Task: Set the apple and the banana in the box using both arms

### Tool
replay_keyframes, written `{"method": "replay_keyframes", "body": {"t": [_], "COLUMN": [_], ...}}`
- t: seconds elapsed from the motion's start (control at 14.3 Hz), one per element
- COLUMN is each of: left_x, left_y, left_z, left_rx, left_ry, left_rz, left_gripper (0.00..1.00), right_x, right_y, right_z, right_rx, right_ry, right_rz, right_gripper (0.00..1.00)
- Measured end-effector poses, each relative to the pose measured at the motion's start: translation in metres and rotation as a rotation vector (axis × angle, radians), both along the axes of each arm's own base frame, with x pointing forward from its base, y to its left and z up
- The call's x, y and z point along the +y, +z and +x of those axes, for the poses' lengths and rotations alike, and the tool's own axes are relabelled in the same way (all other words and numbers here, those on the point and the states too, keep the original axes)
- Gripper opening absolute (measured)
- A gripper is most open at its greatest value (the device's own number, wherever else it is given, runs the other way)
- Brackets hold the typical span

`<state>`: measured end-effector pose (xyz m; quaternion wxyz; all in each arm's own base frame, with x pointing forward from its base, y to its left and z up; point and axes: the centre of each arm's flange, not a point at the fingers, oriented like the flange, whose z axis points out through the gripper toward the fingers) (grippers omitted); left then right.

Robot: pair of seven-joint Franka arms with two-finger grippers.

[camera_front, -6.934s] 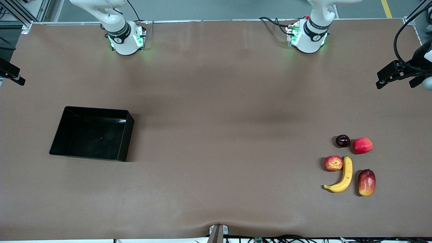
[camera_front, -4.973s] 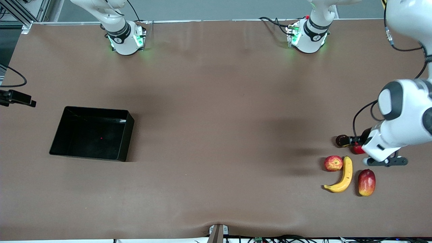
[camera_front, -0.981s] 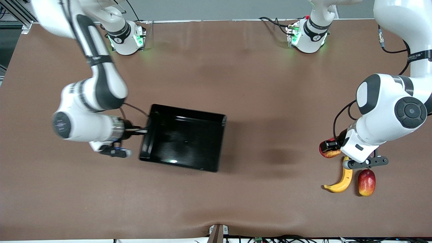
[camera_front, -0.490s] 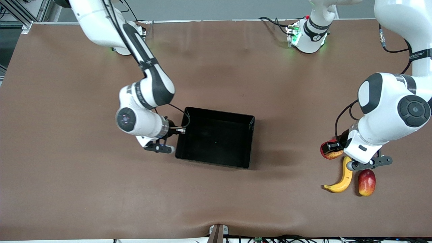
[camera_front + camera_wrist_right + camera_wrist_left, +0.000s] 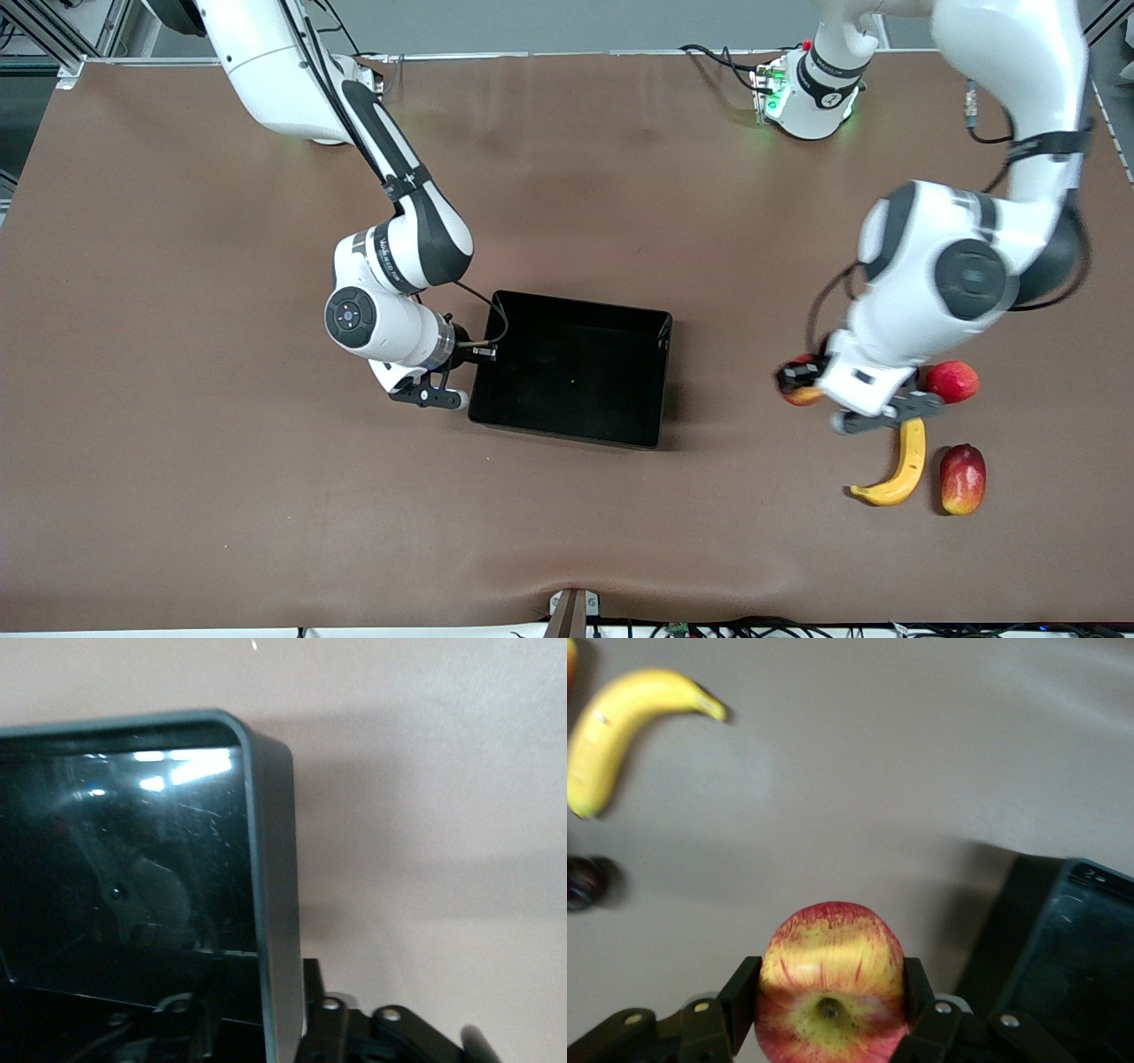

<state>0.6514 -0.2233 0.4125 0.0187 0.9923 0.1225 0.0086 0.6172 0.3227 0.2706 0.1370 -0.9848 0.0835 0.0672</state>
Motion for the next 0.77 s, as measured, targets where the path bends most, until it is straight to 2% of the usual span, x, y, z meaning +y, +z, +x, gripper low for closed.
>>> {"method": "replay_keyframes", "body": {"t": [0.14, 0.28, 0.35, 0.56, 0.77], "left_x": [-0.058, -0.111, -0.133, -0.173, -0.195], "left_y": [-0.012, -0.035, -0.049, -0.093, -0.129], "left_z": [-0.022, -0.044, -0.053, -0.063, -0.069], "left_rx": [0.021, 0.046, 0.047, 0.029, 0.016], "left_ry": [0.019, 0.002, -0.007, -0.020, -0.012], "left_rz": [0.003, 0.011, 0.009, -0.014, -0.034], "left_gripper": [0.69, 0.69, 0.69, 0.69, 0.69], "right_x": [-0.019, -0.058, -0.081, -0.145, -0.192], "right_y": [0.036, 0.092, 0.120, 0.170, 0.191], "right_z": [0.014, 0.032, 0.041, 0.063, 0.069], "right_rx": [0.001, 0.043, 0.048, -0.001, 0.015], "right_ry": [-0.014, -0.019, -0.020, -0.053, -0.063], "right_rz": [0.008, 0.012, 0.005, -0.057, -0.147], "right_gripper": [0.70, 0.91, 1.00, 1.00, 1.00]}}
